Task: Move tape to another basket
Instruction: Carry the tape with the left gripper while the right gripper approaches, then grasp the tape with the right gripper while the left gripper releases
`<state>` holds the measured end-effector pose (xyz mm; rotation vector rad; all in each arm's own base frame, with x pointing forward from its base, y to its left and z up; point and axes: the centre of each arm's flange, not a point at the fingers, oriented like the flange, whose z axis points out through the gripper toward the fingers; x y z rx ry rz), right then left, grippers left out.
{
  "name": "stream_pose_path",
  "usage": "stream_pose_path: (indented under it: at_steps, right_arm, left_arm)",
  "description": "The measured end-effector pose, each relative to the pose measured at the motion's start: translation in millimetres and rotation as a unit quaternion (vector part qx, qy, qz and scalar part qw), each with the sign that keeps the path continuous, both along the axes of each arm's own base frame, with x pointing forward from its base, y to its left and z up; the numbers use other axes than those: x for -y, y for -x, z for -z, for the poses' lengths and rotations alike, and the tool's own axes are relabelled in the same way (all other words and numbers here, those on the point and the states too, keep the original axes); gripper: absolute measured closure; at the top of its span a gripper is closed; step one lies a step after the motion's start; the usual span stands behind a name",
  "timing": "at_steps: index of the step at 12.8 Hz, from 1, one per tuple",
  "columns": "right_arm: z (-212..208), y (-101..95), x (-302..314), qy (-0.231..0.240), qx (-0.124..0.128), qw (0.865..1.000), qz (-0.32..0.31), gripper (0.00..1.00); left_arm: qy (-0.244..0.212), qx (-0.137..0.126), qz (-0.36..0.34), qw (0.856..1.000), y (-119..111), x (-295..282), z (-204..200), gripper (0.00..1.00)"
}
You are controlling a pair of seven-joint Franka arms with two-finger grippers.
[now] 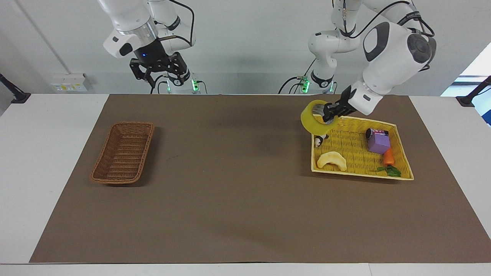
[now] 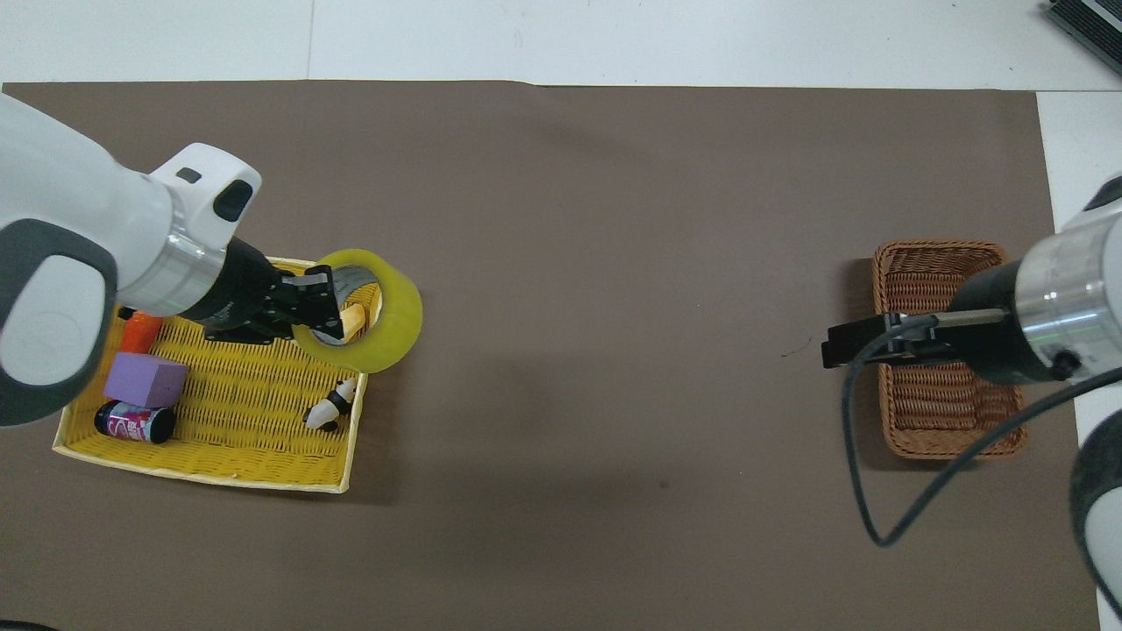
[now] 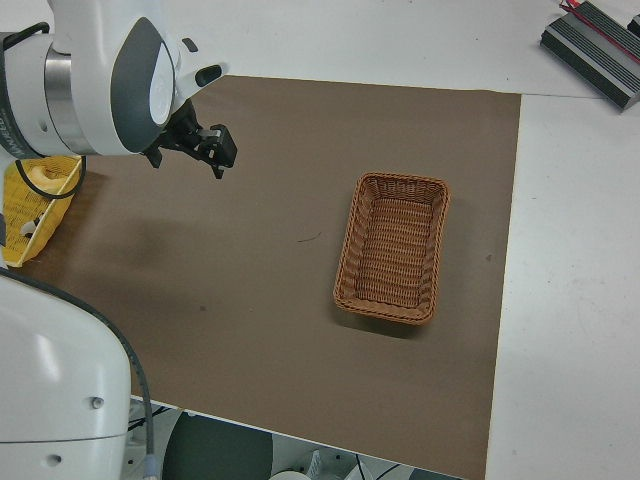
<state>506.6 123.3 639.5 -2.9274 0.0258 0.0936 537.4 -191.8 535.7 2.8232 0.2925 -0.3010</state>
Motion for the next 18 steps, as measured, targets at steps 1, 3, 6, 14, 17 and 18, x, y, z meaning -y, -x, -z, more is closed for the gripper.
stream_pose_path:
  at_steps: [1, 3, 6, 14, 17, 18]
  right_arm:
    - [7.1, 0.2, -14.6, -0.029, -0.012, 0.999, 0.019, 0.00]
    - [18.8, -5.8, -31.6, -0.090, -0.037, 0.993, 0.063, 0.00]
    - [49.3, -16.8, -46.4, -0.143, -0.075, 0.982, 0.097, 0.00]
    - [129.3, -27.5, -97.7, -0.205, -0.118, 0.966, 0.109, 0.00]
    - [129.7, -28.3, -93.1, -0.208, -0.114, 0.966, 0.103, 0.00]
    - [129.5, -28.0, -93.1, -0.209, -0.113, 0.966, 0.101, 0.05]
  left_arm:
    - [0.013, 0.004, -0.004, 1.000, 7.5, 19.6, 6.2, 0.78]
    - [0.037, 0.017, -0.014, 0.999, 19.6, 46.0, 24.8, 0.78]
    - [0.059, 0.033, -0.050, 0.996, 33.4, 84.1, 42.4, 0.78]
    - [0.068, 0.022, -0.077, 0.994, 94.7, 189.7, 27.8, 0.78]
    - [0.079, 0.033, -0.092, 0.992, 92.5, 193.3, 19.1, 0.78]
    - [0.081, 0.037, -0.096, 0.991, 91.0, 193.1, 17.9, 0.78]
